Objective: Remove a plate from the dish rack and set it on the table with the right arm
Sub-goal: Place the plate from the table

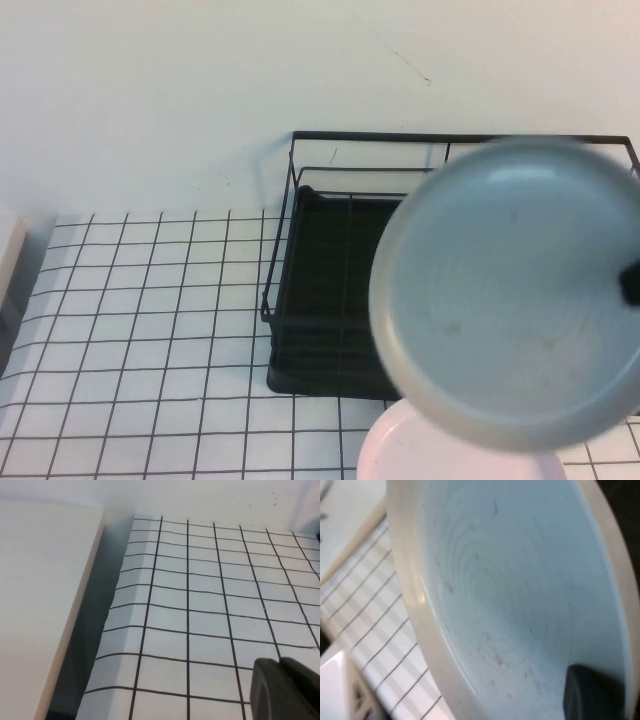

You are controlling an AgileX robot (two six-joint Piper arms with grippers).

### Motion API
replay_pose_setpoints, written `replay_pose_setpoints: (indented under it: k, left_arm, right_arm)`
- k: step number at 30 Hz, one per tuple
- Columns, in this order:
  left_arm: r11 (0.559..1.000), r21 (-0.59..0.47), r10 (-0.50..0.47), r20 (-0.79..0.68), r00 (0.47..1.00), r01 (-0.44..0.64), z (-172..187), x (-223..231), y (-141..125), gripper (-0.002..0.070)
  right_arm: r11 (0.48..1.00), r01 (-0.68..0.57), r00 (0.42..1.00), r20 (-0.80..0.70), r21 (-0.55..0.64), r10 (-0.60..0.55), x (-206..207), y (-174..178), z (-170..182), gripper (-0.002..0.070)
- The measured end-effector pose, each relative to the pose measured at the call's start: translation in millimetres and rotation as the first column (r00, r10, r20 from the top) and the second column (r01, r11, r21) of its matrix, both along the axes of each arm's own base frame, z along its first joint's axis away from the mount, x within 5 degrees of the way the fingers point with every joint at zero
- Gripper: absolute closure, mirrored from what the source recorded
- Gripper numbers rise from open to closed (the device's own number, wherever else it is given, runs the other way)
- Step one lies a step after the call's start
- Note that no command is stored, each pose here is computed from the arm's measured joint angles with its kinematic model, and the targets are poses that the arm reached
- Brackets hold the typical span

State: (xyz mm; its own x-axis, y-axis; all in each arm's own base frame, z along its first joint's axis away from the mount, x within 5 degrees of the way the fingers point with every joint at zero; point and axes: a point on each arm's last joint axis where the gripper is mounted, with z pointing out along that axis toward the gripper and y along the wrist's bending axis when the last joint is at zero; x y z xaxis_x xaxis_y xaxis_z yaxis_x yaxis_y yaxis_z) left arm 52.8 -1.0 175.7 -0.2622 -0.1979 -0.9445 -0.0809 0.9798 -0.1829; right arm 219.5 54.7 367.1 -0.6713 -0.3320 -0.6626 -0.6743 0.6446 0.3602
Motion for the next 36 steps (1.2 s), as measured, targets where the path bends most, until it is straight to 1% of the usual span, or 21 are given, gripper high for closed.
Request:
replay_pose_setpoints:
  k: [2,6,8,11,17,36]
  left_arm:
    - [1.0,0.0,0.0,0.0,1.0,0.0,0.0,0.0,0.0,0.0678]
    - [1.0,0.0,0.0,0.0,1.0,0.0,0.0,0.0,0.0,0.0678]
    - [1.0,0.0,0.0,0.0,1.0,0.0,0.0,0.0,0.0,0.0678]
    - [1.0,0.0,0.0,0.0,1.0,0.0,0.0,0.0,0.0,0.0678]
    - [1.0,0.0,0.0,0.0,1.0,0.0,0.0,0.0,0.0,0.0678]
    - [1.0,0.0,0.0,0.0,1.0,0.0,0.0,0.0,0.0,0.0678]
  right_arm:
    - [0.999,-0.032,0.997,-0.062,0.031,0.034,-9.3,2.8,-26.1,0.0589]
    - [0.998,-0.057,0.979,-0.192,0.03,0.062,-25.7,3.1,-76.5,0.0589]
    - [0.999,-0.048,0.975,-0.217,0.019,0.051,-30.4,2.4,-93.8,0.0589]
    - [1.0,-0.013,0.979,-0.202,-0.005,0.012,-32.5,0.7,-112.9,0.0589]
    - [1.0,-0.004,0.987,-0.159,-0.009,0.003,-30.9,0.4,-123.9,0.0589]
    - [0.997,-0.006,0.966,-0.259,0.073,0.025,5.5,3.7,-172.8,0.0589]
